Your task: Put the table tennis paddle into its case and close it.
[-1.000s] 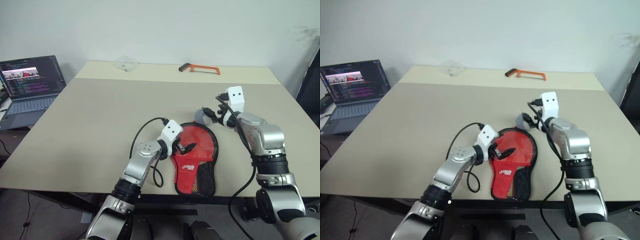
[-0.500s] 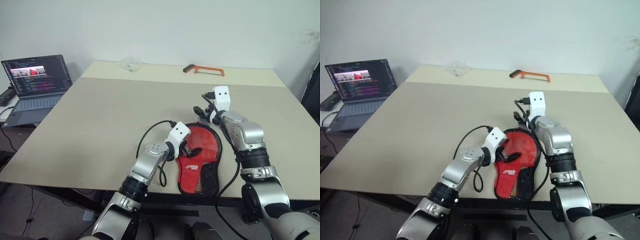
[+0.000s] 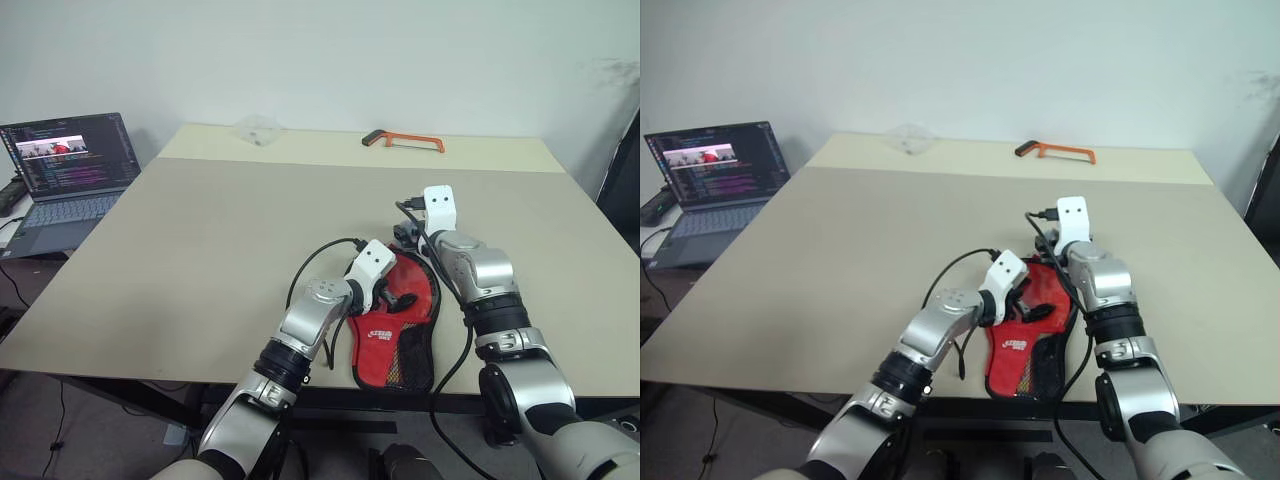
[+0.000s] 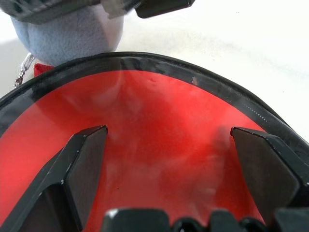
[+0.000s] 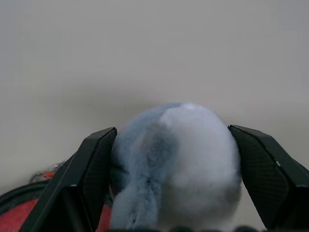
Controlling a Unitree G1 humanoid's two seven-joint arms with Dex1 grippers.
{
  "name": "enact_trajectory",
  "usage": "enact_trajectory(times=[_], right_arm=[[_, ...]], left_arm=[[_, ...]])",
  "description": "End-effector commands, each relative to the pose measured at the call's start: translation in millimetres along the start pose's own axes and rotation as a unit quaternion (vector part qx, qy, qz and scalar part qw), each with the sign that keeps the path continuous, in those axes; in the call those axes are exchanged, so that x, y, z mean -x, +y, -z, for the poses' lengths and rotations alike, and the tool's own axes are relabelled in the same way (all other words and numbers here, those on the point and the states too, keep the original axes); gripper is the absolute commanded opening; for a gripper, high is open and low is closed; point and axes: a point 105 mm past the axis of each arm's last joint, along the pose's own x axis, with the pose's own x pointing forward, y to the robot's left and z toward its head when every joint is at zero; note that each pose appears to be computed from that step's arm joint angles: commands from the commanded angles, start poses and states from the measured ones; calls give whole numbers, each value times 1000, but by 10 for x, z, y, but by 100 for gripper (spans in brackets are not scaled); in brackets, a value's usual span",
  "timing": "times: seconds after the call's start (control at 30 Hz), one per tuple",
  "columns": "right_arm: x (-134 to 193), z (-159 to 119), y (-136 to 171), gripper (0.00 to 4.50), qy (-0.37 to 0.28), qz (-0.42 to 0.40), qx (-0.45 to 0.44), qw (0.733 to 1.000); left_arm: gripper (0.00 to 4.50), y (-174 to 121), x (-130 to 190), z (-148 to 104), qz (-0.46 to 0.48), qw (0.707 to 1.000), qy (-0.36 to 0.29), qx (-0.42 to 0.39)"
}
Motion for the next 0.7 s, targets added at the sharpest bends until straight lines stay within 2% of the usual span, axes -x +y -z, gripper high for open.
enact_trajectory(times=[0.03, 0.1, 0.3, 0.37, 0.47, 0.6, 0.7], right_arm=[[4, -163, -66, 363, -22, 22, -2, 1000], [-6, -155, -65, 312, -21, 24, -1, 999], [-31, -168, -34, 111, -24, 25, 9, 999], [-40, -220, -31, 68, -34, 26, 16, 999], [-52, -375, -12, 32, -65, 19, 28, 997], [-79, -561, -65, 28, -95, 26, 71, 993], [-105, -601, -177, 28, -98, 39, 92, 990]], left_arm=[[450, -58, -10, 439, 4, 996, 75, 38], [450, -53, -12, 431, 3, 997, 74, 37], [450, -43, -15, 448, 0, 996, 77, 34], [450, -38, -10, 469, -1, 996, 81, 33], [450, -35, -4, 478, -2, 996, 82, 34], [450, -50, -4, 491, -2, 996, 84, 34], [450, -65, -6, 493, -1, 996, 84, 33]])
